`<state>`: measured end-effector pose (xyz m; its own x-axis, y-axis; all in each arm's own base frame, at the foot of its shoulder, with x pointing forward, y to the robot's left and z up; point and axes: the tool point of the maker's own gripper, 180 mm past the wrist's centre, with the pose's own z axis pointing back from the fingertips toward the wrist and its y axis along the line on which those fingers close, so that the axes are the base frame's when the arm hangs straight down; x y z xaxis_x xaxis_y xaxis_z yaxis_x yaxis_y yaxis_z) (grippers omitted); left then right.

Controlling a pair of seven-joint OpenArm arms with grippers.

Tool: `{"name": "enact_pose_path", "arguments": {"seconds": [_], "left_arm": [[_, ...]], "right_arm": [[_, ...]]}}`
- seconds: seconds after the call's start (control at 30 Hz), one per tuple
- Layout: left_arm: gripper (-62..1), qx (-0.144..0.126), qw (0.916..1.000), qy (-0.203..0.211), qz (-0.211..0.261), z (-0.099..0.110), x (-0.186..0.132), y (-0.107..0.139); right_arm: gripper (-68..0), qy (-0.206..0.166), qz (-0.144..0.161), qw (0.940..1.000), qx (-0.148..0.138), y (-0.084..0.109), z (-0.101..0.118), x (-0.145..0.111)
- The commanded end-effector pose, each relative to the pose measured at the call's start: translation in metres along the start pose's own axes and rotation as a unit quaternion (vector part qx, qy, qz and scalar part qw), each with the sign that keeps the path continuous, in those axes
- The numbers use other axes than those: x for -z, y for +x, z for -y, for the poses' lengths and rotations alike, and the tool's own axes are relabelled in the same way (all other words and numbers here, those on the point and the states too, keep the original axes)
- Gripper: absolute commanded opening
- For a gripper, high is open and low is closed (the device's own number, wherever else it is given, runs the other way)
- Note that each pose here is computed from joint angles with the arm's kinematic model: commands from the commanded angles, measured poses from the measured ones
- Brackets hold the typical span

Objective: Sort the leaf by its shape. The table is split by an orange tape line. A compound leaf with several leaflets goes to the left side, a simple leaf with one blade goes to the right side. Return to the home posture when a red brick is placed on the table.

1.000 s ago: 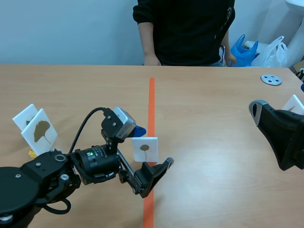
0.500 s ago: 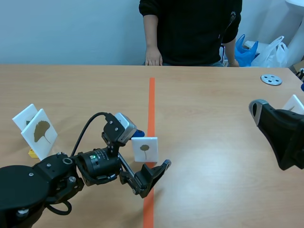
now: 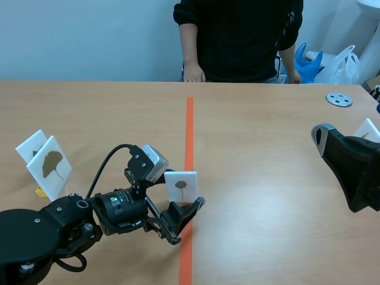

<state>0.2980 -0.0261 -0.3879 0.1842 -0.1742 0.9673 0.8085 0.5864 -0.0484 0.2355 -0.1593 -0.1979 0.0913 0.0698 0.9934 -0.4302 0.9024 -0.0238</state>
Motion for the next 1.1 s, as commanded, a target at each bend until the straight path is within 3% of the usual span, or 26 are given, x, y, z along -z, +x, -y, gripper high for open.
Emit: {"name": "enact_pose_path", "arguments": {"seconds": [0.0, 0.2, 0.6, 0.8, 1.07], "left_arm": [[-23.0, 0.007, 0.9997, 0.002, 0.022, -0.001, 0.006, 0.014], [-37.9, 0.023, 0.9995, 0.016, 0.014, -0.002, 0.007, 0.010], [-55.0, 0.027, 0.9992, 0.026, 0.013, -0.002, 0.008, 0.009], [-55.6, 0.020, 0.9995, 0.022, 0.012, 0.006, 0.003, 0.005], [-55.6, 0.023, 0.9995, 0.012, 0.019, 0.027, -0.009, 0.021]], "right_arm": [[0.4, -0.005, 0.014, 0.9999, -0.001, 0.007, 0.004, -0.001], [0.4, -0.004, 0.021, 0.9998, -0.001, 0.010, 0.004, -0.001], [0.4, -0.004, 0.028, 0.9996, -0.001, 0.012, 0.004, -0.001], [0.4, -0.004, 0.030, 0.9995, -0.001, 0.013, 0.004, -0.001], [0.4, -0.004, 0.032, 0.9995, -0.001, 0.014, 0.004, -0.001]]}}
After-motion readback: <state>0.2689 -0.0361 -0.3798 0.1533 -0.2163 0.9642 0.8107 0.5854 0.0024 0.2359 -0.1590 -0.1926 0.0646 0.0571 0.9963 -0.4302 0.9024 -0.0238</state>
